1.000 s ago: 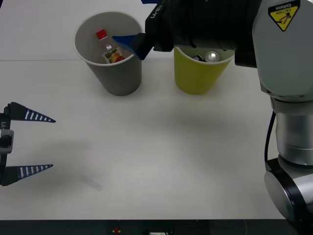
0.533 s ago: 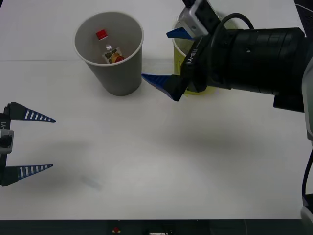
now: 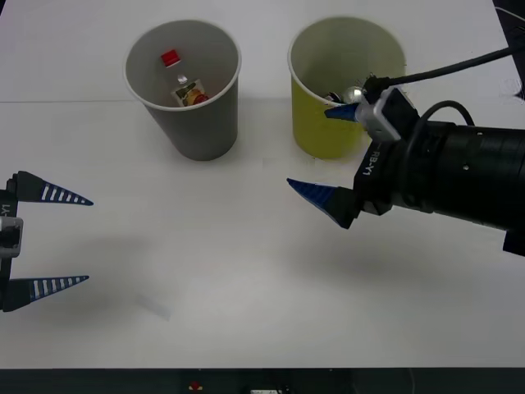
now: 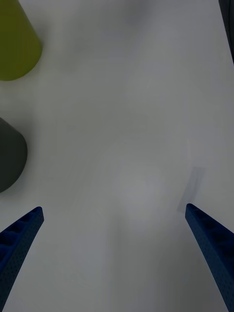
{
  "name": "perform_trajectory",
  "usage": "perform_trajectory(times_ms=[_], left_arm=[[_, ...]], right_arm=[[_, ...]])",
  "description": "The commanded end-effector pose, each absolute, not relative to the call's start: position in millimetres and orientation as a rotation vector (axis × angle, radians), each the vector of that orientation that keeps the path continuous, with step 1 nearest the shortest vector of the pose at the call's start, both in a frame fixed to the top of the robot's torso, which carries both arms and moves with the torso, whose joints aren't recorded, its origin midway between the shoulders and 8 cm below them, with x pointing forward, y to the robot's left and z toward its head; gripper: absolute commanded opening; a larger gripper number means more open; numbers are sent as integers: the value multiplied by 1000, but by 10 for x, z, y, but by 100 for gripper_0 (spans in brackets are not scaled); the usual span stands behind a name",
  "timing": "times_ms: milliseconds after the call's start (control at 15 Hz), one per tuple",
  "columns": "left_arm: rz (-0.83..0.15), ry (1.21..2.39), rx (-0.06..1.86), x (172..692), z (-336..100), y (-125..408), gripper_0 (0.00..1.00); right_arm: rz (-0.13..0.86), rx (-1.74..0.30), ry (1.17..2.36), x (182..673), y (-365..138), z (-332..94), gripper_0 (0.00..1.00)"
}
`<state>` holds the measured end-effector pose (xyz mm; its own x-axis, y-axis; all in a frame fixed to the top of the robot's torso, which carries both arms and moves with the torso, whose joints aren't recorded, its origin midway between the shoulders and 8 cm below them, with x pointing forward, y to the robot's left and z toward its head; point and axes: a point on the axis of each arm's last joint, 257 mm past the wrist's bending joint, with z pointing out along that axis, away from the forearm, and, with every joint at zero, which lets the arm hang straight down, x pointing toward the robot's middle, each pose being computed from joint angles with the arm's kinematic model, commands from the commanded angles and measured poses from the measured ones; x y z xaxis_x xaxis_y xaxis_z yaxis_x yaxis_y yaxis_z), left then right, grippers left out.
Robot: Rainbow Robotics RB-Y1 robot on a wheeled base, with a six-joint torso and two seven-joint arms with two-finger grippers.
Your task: Put the can into the green bin and the plastic bottle into the gray bin
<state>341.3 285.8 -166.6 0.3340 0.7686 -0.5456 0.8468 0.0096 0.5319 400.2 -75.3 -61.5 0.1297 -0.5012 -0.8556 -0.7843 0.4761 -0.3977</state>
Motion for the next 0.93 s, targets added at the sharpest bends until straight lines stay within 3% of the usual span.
perform_trajectory(times_ms=[67, 400, 933], left_arm=[[-118, 1444, 1762, 3413, -1666, 2858, 100], [-118, 1444, 1762, 3413, -1666, 2858, 100], [-118, 1444, 1762, 3413, -1666, 2858, 100]], right_arm=[[260, -1185, 1531, 3959, -962, -787, 100], [144, -1268, 1600, 3861, -1456, -1188, 100], [106, -1452, 1666, 3611, -2079, -1428, 100]])
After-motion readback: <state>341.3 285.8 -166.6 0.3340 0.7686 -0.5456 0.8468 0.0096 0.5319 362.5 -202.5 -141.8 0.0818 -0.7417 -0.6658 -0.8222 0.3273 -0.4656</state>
